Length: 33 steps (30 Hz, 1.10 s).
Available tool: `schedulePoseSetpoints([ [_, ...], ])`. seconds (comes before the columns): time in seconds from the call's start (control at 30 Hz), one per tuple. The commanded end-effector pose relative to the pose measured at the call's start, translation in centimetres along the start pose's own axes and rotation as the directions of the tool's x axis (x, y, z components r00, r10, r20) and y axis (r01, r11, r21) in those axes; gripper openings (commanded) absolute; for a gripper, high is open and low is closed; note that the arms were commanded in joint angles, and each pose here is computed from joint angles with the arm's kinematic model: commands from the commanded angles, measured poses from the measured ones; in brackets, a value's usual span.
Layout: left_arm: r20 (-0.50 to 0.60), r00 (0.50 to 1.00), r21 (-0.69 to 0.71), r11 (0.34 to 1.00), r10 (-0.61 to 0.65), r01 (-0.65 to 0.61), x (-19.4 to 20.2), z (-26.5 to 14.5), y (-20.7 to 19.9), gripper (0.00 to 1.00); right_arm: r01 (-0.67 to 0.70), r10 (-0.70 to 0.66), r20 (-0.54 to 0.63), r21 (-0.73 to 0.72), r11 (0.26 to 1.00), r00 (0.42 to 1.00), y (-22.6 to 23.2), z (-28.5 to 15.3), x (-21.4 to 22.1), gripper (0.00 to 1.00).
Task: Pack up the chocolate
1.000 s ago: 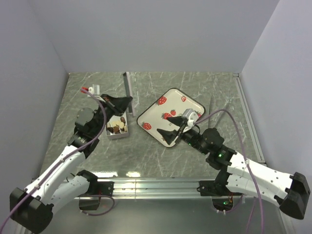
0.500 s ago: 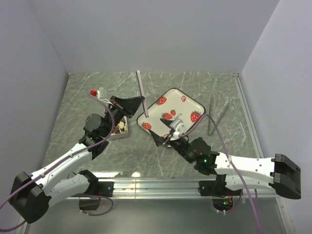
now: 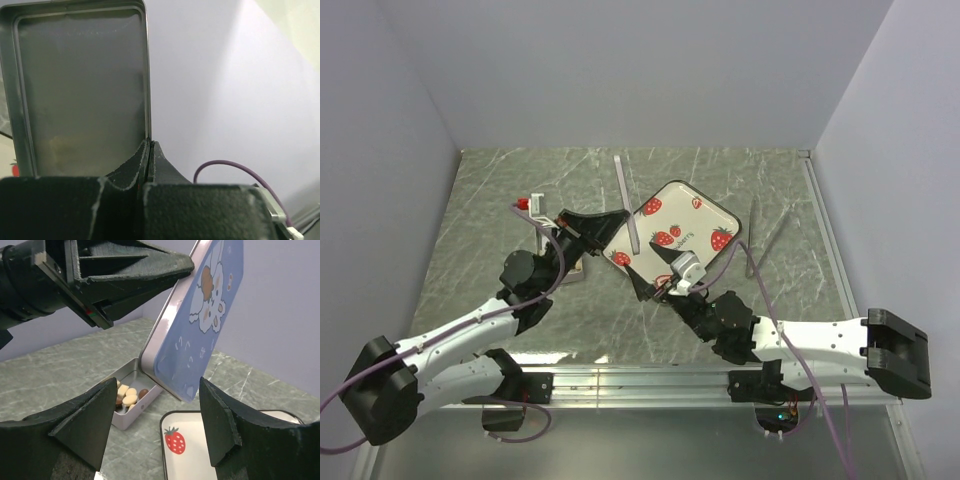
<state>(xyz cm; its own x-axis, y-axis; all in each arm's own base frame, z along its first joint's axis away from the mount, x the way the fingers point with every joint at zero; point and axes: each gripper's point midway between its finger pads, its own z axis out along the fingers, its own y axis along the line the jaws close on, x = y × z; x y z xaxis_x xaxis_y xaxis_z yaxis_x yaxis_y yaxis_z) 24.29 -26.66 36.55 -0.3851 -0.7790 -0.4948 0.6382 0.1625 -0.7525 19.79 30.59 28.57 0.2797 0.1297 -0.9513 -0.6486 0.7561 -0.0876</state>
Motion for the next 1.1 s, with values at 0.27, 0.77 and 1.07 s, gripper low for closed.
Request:
schedulePoseSetpoints([
  [0.27,0.039,0.991,0.161,0.980,-0.128,0.120,0.2,-1.5,-4.3,0.01,-0.002,-0.008,0.088,0.110,0.994,0.996,-1.9,-0.3,-1.4,0.72],
  [0.77,0.007,0.982,0.176,0.967,-0.188,0.184,1.3,-2.3,-4.6,0.01,0.101,-0.122,0.079,0.231,0.968,0.989,-3.9,-0.9,-0.5,0.31],
  [1.07,-0.043,0.994,0.068,0.992,-0.100,0.103,2.5,-2.1,-2.8,0.01,0.151,-0.172,0.045,0.300,0.942,0.984,-5.2,-1.3,-0.5,0.14],
])
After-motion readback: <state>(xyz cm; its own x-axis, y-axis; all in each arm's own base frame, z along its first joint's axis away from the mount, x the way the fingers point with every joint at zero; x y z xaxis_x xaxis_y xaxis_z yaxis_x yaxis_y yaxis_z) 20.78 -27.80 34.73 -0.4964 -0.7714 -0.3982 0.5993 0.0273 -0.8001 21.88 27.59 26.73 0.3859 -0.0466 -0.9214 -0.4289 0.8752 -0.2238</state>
